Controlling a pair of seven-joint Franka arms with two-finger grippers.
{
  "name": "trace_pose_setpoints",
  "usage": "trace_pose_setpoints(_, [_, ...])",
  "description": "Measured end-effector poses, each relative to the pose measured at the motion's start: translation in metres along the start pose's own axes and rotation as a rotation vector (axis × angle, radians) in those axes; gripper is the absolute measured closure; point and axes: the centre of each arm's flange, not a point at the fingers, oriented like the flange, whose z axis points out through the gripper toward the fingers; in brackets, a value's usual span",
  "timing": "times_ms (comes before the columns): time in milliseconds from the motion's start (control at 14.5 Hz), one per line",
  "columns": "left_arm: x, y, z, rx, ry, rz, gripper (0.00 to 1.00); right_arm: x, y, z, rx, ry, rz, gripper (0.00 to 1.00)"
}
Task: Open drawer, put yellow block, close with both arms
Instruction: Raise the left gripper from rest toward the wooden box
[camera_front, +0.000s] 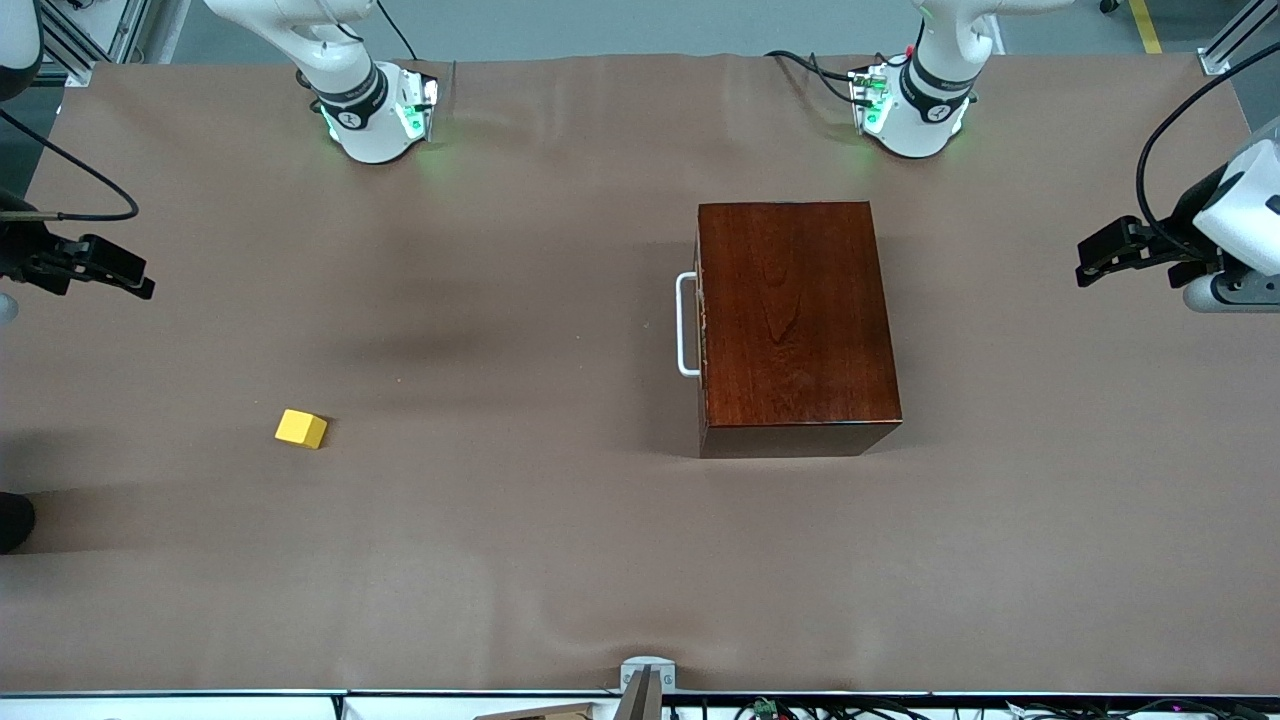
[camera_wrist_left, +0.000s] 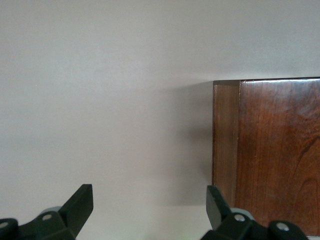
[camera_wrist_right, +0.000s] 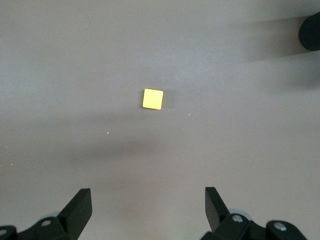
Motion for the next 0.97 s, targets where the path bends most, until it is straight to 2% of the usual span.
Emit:
trace_pose_setpoints(414, [0.000,0.009,0.000,0.000,-0.001,-0.038,0.00,0.000,0.000,0.000,0.000,0.000,0.000,0.00])
trace_pose_setpoints(760, [-0.002,0.036,0.000,0.000,-0.001,-0.138,0.00,0.000,0.001,0.000,0.000,0.001,0.002,0.00])
trace_pose_setpoints(967, [-0.003,0.046,0.002,0.000,-0.004,-0.125,0.00,0.000,0.001,0.000,0.000,0.001,0.002,0.00])
